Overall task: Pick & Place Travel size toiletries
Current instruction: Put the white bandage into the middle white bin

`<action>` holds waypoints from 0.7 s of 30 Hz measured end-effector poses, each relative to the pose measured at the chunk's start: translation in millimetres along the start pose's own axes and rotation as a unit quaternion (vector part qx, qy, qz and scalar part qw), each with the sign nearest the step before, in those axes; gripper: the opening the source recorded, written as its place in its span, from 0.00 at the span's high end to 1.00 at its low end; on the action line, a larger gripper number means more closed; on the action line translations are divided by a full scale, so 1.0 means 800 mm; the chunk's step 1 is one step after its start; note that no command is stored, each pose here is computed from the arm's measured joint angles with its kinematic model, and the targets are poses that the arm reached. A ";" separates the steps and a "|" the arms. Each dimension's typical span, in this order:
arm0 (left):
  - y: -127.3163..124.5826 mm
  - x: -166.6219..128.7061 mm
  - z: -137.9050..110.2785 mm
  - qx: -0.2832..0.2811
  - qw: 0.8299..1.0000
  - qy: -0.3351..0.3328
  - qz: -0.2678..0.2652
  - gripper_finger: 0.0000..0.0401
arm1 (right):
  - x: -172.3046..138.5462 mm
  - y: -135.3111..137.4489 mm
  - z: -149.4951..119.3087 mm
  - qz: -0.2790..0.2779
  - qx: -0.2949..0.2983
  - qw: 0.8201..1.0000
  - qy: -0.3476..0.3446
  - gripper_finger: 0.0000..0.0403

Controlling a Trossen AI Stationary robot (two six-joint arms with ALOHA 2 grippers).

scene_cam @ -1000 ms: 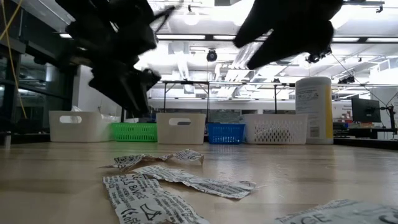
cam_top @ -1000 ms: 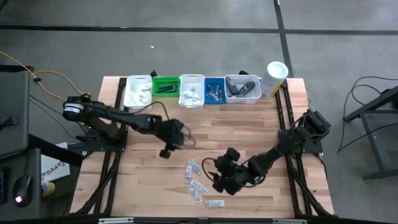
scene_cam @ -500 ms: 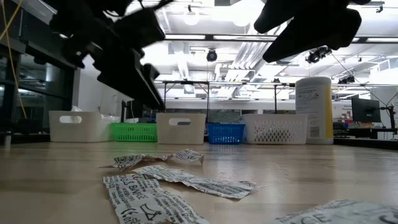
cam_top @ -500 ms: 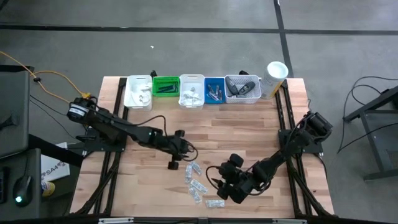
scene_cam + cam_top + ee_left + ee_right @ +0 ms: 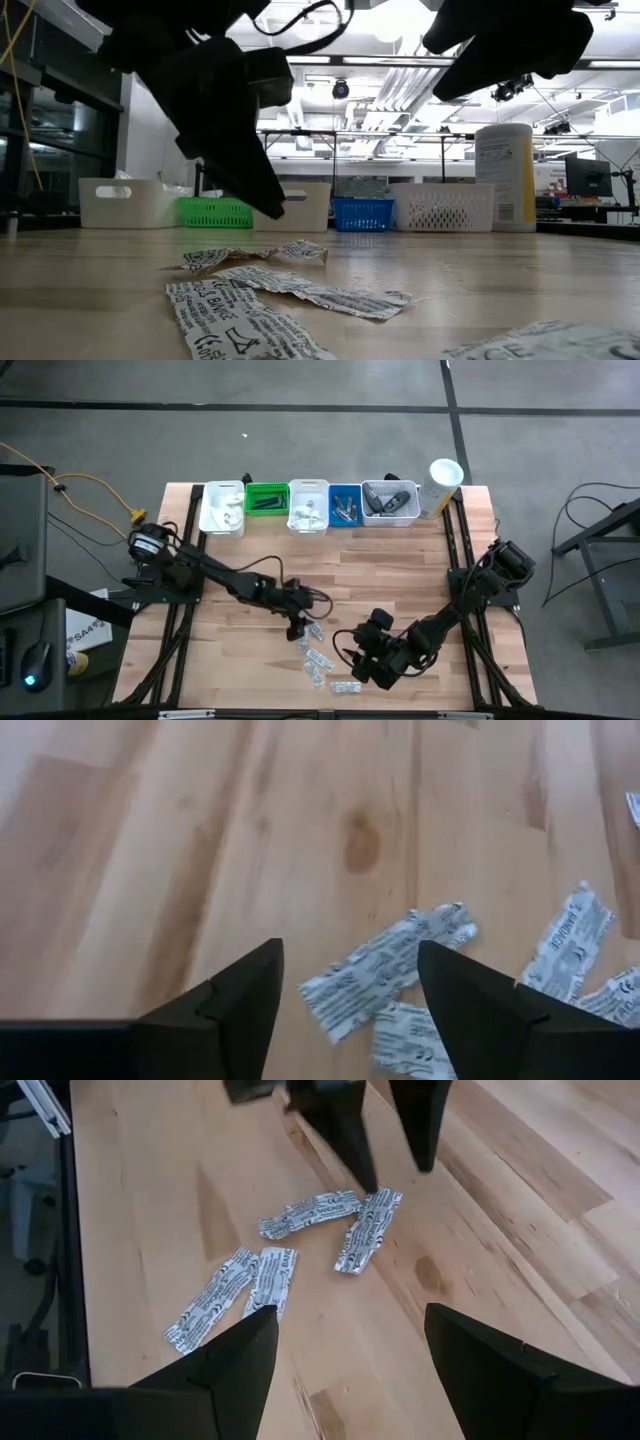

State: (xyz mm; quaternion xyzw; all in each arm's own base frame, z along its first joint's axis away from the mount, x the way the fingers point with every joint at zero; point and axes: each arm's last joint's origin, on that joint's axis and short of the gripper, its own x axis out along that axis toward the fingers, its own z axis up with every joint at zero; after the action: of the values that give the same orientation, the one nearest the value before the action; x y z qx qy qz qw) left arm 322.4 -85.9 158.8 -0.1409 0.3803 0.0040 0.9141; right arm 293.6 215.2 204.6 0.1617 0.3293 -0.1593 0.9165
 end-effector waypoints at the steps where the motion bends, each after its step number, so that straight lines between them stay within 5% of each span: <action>1: -0.005 0.004 0.000 0.004 1.000 0.002 0.001 0.42 | 0.000 0.000 0.000 0.000 0.000 1.000 0.000 0.39; 9: -0.027 0.011 -0.003 -0.022 0.995 0.004 0.093 0.41 | -0.001 0.001 -0.001 0.001 0.011 1.000 0.001 0.39; 21: -0.037 0.021 -0.017 -0.066 0.993 0.009 0.101 0.41 | -0.002 0.001 -0.001 0.003 0.011 1.000 0.001 0.39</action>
State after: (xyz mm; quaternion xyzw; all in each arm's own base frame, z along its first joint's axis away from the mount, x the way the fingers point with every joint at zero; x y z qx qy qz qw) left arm 328.4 -119.8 145.8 -0.1616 0.3994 0.1198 0.8944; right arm 292.4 216.7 204.8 0.1729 0.3282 -0.1604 0.9147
